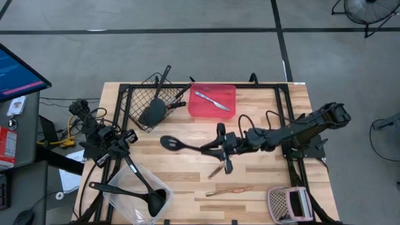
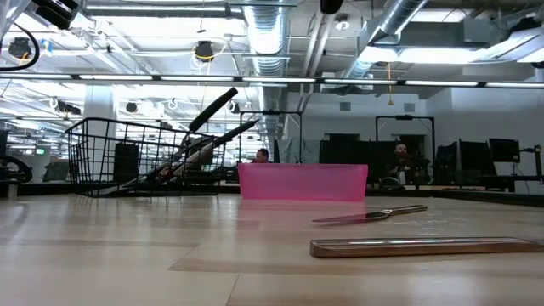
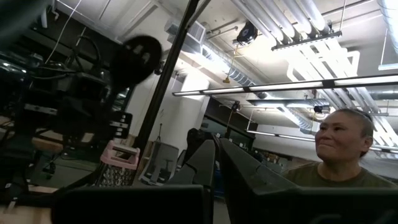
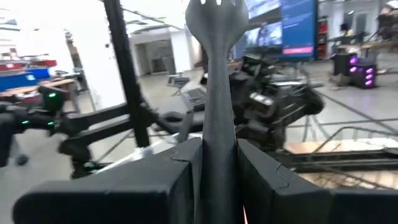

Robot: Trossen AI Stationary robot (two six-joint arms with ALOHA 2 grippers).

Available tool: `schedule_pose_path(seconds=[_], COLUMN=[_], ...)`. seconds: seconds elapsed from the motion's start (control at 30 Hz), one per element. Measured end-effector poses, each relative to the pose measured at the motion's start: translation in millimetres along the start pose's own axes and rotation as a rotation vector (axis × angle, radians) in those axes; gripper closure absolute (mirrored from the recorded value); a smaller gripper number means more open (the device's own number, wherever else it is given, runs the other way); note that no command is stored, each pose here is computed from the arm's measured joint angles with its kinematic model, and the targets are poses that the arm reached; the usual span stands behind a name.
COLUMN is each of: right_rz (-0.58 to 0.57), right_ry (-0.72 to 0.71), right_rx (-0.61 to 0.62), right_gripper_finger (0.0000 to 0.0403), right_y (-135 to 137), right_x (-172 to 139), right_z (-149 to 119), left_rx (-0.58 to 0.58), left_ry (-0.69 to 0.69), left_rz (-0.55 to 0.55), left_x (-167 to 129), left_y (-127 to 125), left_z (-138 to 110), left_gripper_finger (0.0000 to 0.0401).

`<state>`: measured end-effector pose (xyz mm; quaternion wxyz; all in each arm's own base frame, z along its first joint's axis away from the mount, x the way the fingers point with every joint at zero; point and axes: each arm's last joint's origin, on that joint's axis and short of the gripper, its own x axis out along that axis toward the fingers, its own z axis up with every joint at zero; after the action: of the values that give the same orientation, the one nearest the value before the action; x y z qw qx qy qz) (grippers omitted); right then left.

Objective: Pick & Place Kitchen Items
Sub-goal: Put the slotted spatula into the white bin

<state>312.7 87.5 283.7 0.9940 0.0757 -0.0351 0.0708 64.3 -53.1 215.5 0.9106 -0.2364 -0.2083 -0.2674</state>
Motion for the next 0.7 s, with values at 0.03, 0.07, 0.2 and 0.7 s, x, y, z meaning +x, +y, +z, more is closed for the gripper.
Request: schedule_pose_path(seconds=[0.03, 0.07, 0.2, 0.7], right_rz=[0.007, 0.013, 0.032, 0.037], right_ry=[0.01, 0.022, 0.07, 0.141], right_rx=[0.001, -0.001, -0.009, -0.133], right_gripper_finger=[0.0332, 0.0332, 0.0332, 0.0332], right_y=[3, 6, 18, 38], right_x=[0, 1, 6, 16], right_z=[0, 0, 7, 42], left_rx=[0.0, 0.0, 0.0, 0.0], left_ry=[0.0, 0.0, 0.0, 0.0], left_rz=[0.0, 0.0, 0.0, 0.0], left_x=[0, 0, 0, 0], left_y=[0, 0, 0, 0], left_z=[0, 0, 0, 0], left_gripper_finger=[0.0393, 0.0393, 0.0393, 0.0393])
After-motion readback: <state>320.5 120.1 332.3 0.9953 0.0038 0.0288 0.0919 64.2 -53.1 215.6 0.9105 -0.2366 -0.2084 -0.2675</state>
